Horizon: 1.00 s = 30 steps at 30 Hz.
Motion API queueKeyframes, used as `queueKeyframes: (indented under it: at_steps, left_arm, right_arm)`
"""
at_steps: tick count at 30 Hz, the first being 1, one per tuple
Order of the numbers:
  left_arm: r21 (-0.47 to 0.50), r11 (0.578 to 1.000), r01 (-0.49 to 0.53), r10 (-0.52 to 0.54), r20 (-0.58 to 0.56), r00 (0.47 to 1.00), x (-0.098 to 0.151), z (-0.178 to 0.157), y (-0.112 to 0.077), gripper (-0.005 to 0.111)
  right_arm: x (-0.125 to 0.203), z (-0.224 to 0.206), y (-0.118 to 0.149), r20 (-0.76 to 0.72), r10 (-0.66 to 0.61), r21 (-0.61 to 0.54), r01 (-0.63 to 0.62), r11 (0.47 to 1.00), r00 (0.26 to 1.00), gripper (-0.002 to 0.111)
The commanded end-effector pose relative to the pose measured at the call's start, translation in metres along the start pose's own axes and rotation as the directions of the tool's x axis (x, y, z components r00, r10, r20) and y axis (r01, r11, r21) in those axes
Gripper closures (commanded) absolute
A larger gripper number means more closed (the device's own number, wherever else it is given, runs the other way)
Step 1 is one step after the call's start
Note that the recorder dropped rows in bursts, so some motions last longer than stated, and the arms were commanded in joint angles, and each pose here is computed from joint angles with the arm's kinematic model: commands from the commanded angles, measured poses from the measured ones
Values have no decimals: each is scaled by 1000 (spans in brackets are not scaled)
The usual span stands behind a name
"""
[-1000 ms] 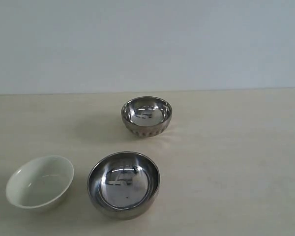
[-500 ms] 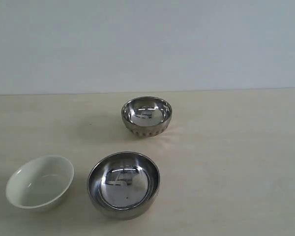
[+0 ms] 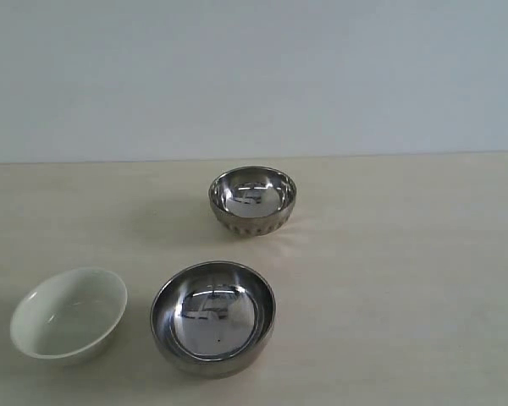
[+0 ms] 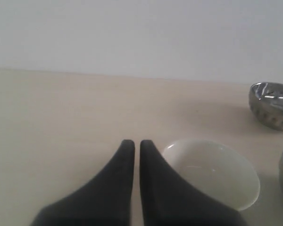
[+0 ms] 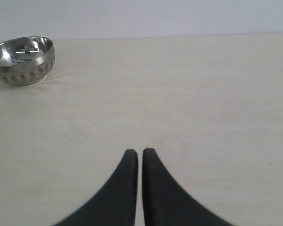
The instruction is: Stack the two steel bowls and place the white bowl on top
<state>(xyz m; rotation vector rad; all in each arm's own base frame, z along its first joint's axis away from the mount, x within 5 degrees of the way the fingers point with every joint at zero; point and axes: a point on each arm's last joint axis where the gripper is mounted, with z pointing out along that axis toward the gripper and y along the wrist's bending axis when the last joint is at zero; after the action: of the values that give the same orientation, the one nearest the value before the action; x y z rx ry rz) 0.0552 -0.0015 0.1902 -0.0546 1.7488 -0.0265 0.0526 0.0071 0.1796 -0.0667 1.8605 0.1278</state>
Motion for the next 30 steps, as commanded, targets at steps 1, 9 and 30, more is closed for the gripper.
queueKeyframes:
  at_steps: [1, 9, 30]
  left_arm:
    - [-47, 998, 46, -47, -35, 998, 5, 0, 3, 103]
    - [-64, 994, 88, -90, -25, 996, 4, 0, 5, 103]
    - [-36, 995, 90, -90, -23, 996, 3, 0, 3, 103]
  right_arm:
    - [-1, 0, 0, 13, -5, 5, 5, 1000, 1000, 108]
    - [-1, 0, 0, 13, -5, 5, 5, 1000, 1000, 108]
    - [-1, 0, 0, 13, -3, 5, 3, 1000, 1000, 108]
